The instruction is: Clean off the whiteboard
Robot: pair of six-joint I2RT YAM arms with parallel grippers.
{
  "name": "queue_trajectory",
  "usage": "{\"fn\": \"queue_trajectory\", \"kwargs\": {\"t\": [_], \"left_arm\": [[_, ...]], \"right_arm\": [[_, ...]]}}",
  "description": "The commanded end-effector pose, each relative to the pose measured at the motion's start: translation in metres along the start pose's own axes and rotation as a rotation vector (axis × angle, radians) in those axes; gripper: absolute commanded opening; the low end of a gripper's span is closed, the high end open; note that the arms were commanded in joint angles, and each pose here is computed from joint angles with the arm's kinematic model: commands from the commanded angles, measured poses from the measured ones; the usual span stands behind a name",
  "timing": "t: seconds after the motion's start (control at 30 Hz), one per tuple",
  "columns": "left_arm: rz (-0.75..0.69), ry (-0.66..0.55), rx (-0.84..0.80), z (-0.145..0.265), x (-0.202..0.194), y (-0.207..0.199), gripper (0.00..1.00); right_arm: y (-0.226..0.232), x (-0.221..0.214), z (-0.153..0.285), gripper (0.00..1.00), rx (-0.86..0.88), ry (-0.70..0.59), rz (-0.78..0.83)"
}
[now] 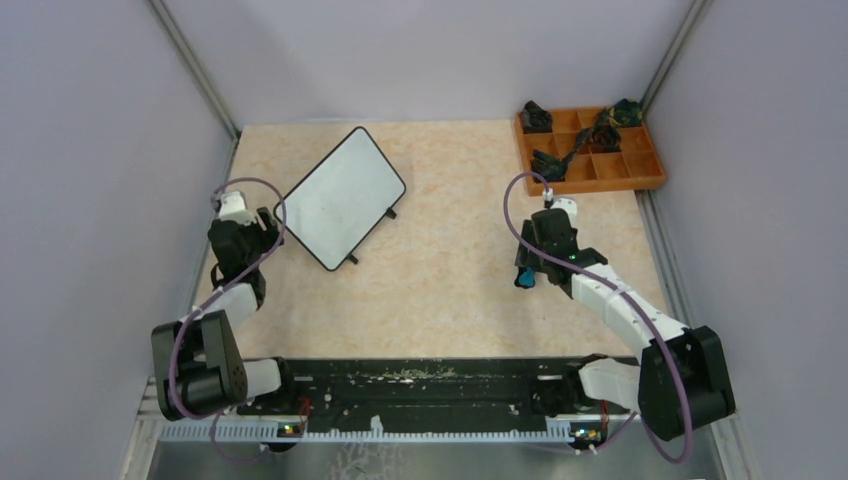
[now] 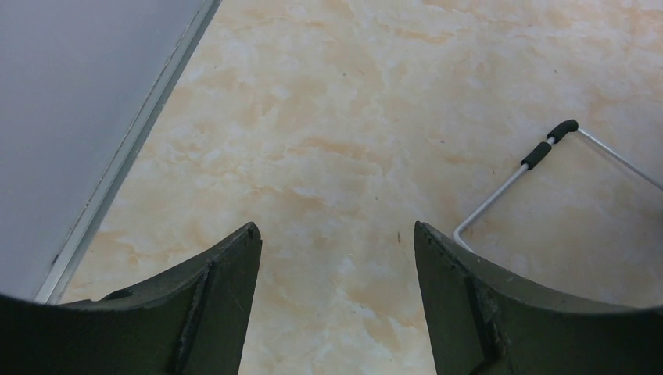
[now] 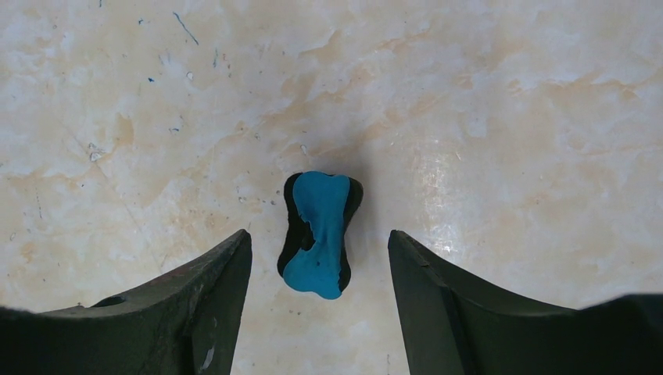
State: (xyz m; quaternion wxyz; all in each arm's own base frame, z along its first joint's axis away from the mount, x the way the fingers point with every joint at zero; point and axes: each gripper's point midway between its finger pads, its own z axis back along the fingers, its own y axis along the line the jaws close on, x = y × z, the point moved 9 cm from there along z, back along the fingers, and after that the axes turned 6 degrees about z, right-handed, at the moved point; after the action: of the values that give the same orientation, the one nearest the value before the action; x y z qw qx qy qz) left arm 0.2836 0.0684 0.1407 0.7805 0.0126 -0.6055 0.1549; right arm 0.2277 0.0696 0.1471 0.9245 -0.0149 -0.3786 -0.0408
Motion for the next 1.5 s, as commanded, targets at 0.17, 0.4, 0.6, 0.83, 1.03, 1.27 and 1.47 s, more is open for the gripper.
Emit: {"fn": "queue_trajectory", "kwargs": {"t": [0.17, 0.4, 0.6, 0.83, 1.03, 1.27, 1.47], "left_arm": [[-0.015, -0.057, -0.014, -0.002, -0.005, -0.02, 0.76], [-0.025, -0.049, -0.024, -0.003, -0.008, -0.024, 0.76], [-0.03, -0.041, -0.014, -0.002, -0.008, -0.023, 0.77], [-0.037, -0.046, 0.024, -0.002, -0.007, -0.02, 0.77], [-0.038, -0.046, 0.03, -0.002, -0.006, -0.02, 0.78], [-0.032, -0.04, 0.037, -0.002, -0.005, -0.019, 0.78], [-0.03, -0.038, 0.04, -0.002, -0.005, -0.019, 0.78]], "right_arm": [[0.0, 0.007, -0.003, 0.64, -0.009, -0.035, -0.019], [0.001, 0.009, -0.003, 0.65, 0.005, -0.045, -0.012], [0.002, 0.008, -0.003, 0.64, 0.019, -0.052, -0.012], [0.002, 0.007, -0.005, 0.64, 0.018, -0.041, -0.004], [0.002, 0.005, -0.006, 0.64, 0.017, -0.041, -0.005], [0.004, 0.002, -0.008, 0.64, 0.035, -0.031, -0.001], [0.005, 0.002, -0.009, 0.63, 0.051, -0.032, -0.008]]}}
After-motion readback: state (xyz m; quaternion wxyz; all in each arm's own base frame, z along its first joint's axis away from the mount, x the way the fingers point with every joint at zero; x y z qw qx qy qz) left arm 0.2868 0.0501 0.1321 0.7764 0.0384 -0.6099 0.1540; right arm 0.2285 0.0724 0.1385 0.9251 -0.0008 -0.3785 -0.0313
